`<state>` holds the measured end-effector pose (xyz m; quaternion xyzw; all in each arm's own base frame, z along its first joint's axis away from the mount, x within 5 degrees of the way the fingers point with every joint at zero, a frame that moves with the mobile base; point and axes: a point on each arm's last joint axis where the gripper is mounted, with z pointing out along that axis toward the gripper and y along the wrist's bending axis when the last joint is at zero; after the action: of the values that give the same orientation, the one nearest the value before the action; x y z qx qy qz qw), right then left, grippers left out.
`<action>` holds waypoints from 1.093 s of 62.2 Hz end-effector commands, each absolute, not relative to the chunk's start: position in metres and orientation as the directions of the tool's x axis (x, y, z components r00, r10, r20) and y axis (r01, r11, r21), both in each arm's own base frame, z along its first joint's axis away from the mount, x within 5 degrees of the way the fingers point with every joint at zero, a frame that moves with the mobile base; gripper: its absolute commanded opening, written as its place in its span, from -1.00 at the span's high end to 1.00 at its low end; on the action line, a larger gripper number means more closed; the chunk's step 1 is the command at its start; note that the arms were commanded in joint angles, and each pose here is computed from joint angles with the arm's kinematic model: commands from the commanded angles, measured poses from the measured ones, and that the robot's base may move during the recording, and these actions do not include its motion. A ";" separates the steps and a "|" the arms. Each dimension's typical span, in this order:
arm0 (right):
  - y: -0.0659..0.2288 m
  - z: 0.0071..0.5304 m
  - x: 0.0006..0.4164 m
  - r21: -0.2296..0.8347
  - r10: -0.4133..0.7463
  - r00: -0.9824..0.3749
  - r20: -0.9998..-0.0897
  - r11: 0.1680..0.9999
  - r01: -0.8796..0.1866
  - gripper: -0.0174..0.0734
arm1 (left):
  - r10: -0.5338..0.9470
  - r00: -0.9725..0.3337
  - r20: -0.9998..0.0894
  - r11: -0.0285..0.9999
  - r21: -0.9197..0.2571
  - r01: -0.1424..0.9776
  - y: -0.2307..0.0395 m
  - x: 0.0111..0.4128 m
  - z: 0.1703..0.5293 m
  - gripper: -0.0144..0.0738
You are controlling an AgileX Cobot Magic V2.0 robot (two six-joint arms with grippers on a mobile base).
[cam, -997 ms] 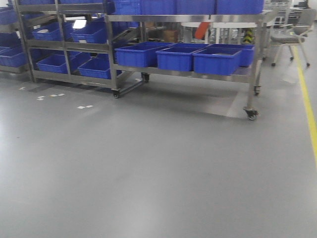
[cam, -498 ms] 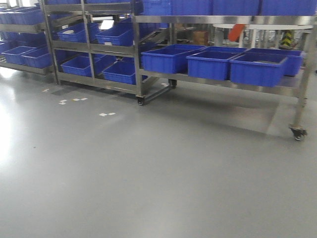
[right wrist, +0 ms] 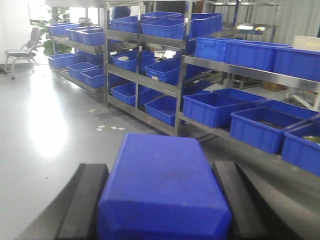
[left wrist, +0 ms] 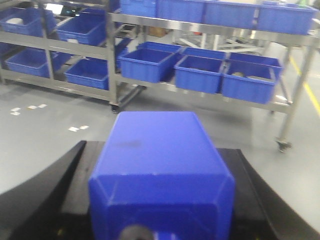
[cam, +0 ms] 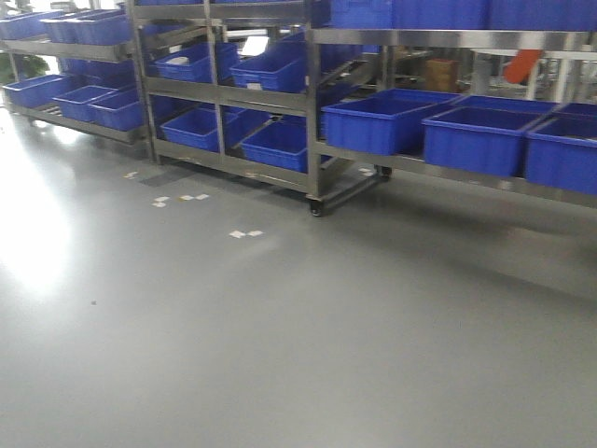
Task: Pick and sort blue part to right shelf
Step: 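Drive the base away from the table toward the shelves of blue bins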
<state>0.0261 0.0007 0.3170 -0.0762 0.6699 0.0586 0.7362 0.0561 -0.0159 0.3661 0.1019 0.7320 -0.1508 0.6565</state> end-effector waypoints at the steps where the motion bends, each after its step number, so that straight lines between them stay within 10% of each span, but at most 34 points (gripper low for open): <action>1: 0.001 0.334 0.023 -0.050 -0.010 0.209 -0.978 0.980 -0.191 0.30 | -0.083 -0.019 -0.996 0.921 -0.084 0.382 -0.018 0.055 0.382 0.13; 68: 0.001 0.334 0.023 -0.050 -0.010 0.208 -0.978 0.980 -0.191 0.30 | -0.083 -0.019 -0.996 0.921 -0.084 0.382 -0.018 0.055 0.382 0.13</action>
<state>0.0261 0.0007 0.3170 -0.0762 0.6699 0.0586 0.7362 0.0561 -0.0159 0.3661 0.1019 0.7320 -0.1508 0.6565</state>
